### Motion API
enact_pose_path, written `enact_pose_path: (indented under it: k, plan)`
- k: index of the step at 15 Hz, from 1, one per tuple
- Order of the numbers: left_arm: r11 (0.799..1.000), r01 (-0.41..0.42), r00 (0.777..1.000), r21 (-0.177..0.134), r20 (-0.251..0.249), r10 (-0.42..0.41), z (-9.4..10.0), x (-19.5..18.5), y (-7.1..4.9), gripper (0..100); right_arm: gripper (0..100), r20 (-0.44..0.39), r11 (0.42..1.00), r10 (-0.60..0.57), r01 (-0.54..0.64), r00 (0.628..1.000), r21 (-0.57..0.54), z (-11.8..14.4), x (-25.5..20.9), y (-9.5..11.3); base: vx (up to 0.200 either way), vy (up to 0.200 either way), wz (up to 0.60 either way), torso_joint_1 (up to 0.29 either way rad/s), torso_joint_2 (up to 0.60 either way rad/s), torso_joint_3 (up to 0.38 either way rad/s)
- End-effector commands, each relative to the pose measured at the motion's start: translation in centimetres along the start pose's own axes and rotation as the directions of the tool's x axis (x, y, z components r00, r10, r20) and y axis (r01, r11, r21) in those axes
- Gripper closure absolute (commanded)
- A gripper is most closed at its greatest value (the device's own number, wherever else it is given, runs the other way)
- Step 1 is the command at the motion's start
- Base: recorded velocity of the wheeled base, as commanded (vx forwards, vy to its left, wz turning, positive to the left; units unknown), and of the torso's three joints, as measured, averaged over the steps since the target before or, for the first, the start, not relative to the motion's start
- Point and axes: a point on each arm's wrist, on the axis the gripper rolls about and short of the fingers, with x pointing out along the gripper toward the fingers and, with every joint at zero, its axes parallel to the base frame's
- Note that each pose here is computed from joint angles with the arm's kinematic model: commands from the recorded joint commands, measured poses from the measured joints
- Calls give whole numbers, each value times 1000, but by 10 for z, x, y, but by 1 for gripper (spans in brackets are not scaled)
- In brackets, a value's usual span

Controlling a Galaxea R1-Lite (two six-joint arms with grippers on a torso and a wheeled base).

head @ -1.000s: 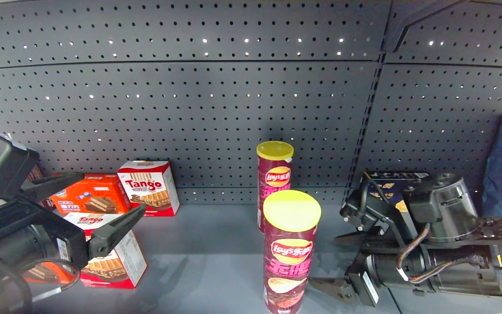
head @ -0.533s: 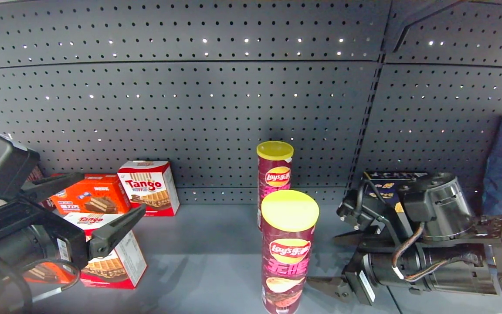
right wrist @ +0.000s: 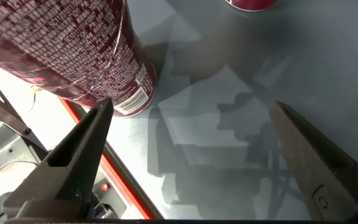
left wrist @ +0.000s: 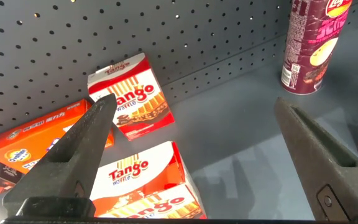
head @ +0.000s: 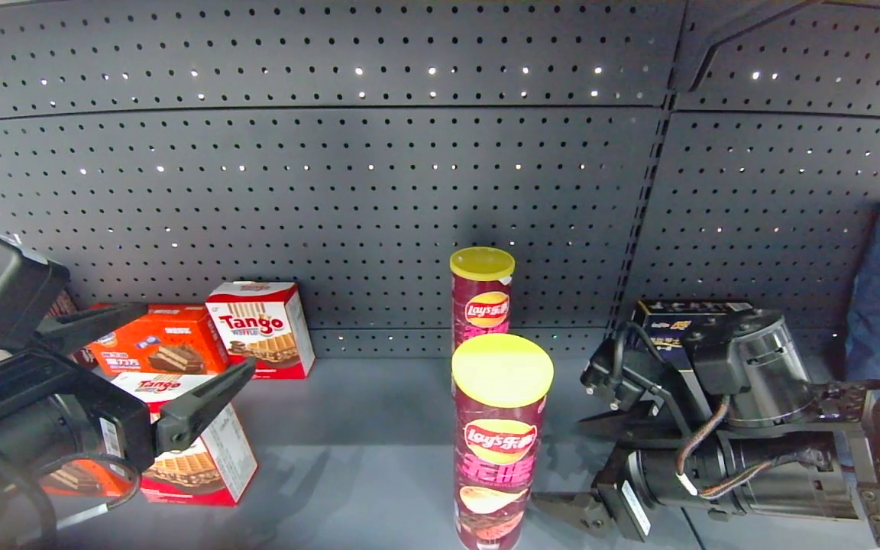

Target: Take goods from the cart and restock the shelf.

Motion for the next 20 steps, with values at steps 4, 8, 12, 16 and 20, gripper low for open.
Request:
enact_pose_path:
  k: [4,8,12,16,20]
  plan:
    - [1000,-1,1000,1,1,1,0,0,0,0,0,7,1000,-25,25,1000,3,1,-3,-2,0,0,0,0,0,0]
    - [1000,-1,1000,-1,1,1,0,0,0,0,0,6,1000,-26,26,1000,2,4,3,-3,0,0,0,0,0,0]
    - [1000,-1,1000,-1,1,1,0,0,0,0,0,7,1000,-27,27,1000,1,6,5,-3,0,0,0,0,0,0]
    - [1000,-1,1000,-1,1,1,0,0,0,0,0,7,1000,-28,28,1000,2,6,5,-4,0,0,0,0,0,0]
    - [1000,-5,1000,-3,7,5,1,-2,1,0,0,62,998,-60,59,996,24,11,-13,-10,0,0,0,0,0,0]
